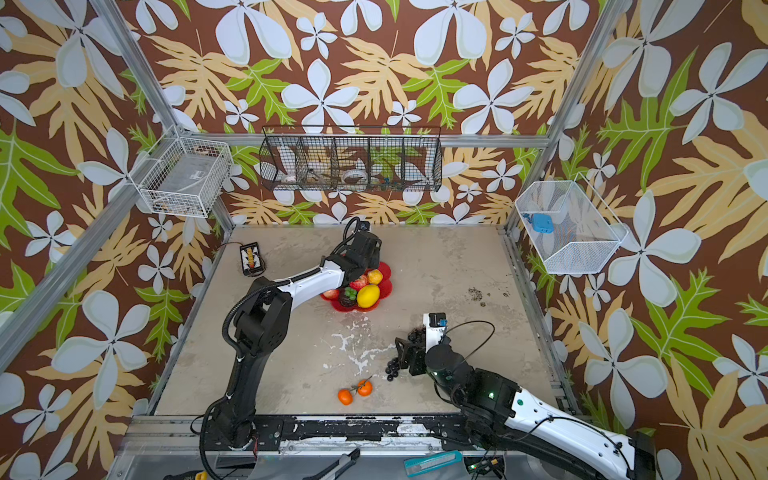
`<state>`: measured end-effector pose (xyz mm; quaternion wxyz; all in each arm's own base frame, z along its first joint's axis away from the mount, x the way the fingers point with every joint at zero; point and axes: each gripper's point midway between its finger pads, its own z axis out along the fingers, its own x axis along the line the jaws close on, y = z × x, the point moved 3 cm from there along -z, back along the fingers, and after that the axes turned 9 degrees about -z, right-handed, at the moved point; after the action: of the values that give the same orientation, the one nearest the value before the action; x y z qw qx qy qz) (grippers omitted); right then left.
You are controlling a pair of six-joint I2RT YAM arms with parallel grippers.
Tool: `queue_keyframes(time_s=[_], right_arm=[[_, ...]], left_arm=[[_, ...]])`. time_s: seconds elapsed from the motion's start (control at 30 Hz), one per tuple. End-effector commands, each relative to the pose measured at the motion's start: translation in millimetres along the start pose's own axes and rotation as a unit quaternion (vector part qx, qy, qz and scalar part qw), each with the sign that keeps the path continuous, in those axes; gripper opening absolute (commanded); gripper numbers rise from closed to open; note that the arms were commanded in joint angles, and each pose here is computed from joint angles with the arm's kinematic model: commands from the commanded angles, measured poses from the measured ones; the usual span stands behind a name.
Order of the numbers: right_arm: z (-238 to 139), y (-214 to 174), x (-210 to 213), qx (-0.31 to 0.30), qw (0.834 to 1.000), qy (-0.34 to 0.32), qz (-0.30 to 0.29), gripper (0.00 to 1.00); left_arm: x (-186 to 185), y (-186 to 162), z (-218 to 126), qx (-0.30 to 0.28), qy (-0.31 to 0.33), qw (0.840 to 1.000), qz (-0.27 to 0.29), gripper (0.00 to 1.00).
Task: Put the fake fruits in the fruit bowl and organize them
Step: 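Lower the pear onto the plate, open the left gripper and withdraw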
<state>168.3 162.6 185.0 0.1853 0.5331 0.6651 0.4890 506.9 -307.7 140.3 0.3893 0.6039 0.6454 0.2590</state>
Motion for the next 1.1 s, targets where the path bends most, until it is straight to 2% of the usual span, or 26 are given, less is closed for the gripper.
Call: queue_keyframes(time_s=[0.0,0.13,0.3,0.53,0.63,0.67,0.73,0.8,0.93,1.07], right_arm=[[1.1,-0.9,-2.2,0.0,1.0,-0.008,-0.01,0.83],[2.5,-1.4,-1.8,0.003,1.0,-0.01,-0.014,0.83],[3.6,-2.5,-1.2,0.005,1.0,-0.009,-0.012,0.83],[4.5,-2.1,0.1,0.006,1.0,-0.008,-0.012,0.83],[5.9,-2.8,0.2,0.01,1.0,-0.01,-0.014,0.83],[6.4,-3.3,0.3,0.012,1.0,-0.012,-0.016,0.83],[7.9,-5.6,0.5,0.018,1.0,-0.012,-0.018,0.83],[9.4,-8.1,1.4,0.025,0.999,-0.011,-0.021,0.83],[12.3,-16.1,5.1,0.046,0.999,0.0,-0.025,0.82],[14.4,-26.0,11.5,0.069,0.997,0.025,-0.033,0.8]], left_arm=[[3.9,-4.0,4.2,0.006,0.009,1.0,0.001,0.0],[3.9,-10.5,9.6,0.014,0.009,1.0,0.004,0.01],[3.2,-11.6,9.7,0.02,0.006,1.0,0.006,0.19],[-1.4,1.7,-2.5,0.014,-0.007,1.0,0.003,0.29],[-5.9,9.0,-11.7,0.027,-0.017,0.999,0.003,0.36],[-6.6,11.4,-15.8,0.031,-0.018,0.999,0.001,0.41],[-7.7,16.8,-26.2,0.036,-0.025,0.999,-0.004,0.49],[-7.1,19.8,-40.5,0.039,-0.037,0.998,-0.015,0.54],[2.0,18.0,-83.5,0.032,-0.08,0.995,-0.052,0.56],[25.7,-2.2,-132.1,0.019,-0.123,0.987,-0.096,0.56]])
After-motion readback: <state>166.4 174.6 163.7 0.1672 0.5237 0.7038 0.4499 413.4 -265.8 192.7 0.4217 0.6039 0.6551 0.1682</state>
